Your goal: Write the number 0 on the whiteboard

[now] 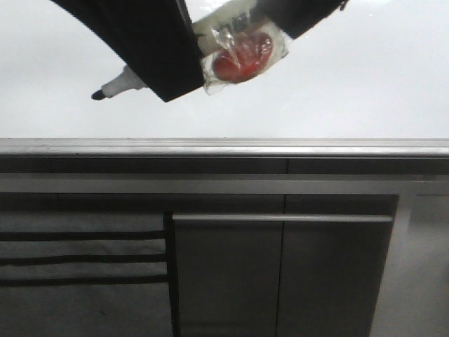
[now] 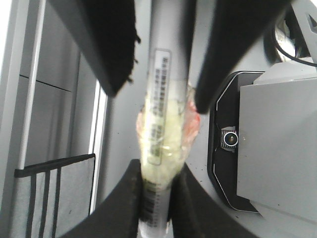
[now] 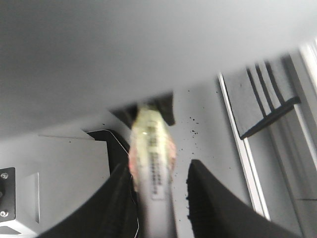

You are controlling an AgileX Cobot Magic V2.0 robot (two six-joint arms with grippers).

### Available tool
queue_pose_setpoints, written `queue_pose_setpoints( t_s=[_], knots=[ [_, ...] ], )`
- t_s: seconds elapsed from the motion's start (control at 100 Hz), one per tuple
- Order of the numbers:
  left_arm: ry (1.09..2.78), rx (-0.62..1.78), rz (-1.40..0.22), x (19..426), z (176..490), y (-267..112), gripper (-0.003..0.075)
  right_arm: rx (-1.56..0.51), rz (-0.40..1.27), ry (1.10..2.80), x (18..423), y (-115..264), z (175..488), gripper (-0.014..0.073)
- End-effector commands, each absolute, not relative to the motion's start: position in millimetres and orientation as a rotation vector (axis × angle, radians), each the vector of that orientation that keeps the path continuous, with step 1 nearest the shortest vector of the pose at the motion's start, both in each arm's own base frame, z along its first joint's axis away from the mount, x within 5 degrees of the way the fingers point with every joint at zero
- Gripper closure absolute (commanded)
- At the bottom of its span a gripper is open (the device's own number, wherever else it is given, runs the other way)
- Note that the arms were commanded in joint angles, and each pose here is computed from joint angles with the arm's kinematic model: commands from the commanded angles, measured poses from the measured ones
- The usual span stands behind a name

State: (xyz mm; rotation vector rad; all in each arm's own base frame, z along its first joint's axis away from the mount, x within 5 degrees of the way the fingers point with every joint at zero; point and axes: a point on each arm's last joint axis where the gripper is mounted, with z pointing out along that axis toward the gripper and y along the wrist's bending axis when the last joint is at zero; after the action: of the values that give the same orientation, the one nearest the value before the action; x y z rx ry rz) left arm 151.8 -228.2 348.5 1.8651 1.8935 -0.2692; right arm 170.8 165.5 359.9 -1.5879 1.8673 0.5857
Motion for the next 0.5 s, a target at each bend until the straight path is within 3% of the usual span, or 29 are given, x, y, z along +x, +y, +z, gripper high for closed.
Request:
queue_pose_setpoints(
  t_s=[0.0,0.2,0.37,0.49],
  knots=[
    [1.810,1.792,-0.314,147.9,368.9,-228.9,0.0740,-1.540,0.601,1.785,169.2,166.7,377.2,0.0359],
    [1.807,1.788,-0.314,148.1,369.1,-229.1,0.0740,-1.571,0.603,1.782,167.6,166.2,376.1,0.0369],
    [1.807,1.788,-0.314,148.1,369.1,-229.1,0.0740,-1.578,0.600,1.783,167.4,165.9,375.7,0.0536],
    [1.807,1.788,-0.314,148.1,369.1,-229.1,0.0740,-1.578,0.600,1.783,167.4,165.9,375.7,0.0589]
  ],
)
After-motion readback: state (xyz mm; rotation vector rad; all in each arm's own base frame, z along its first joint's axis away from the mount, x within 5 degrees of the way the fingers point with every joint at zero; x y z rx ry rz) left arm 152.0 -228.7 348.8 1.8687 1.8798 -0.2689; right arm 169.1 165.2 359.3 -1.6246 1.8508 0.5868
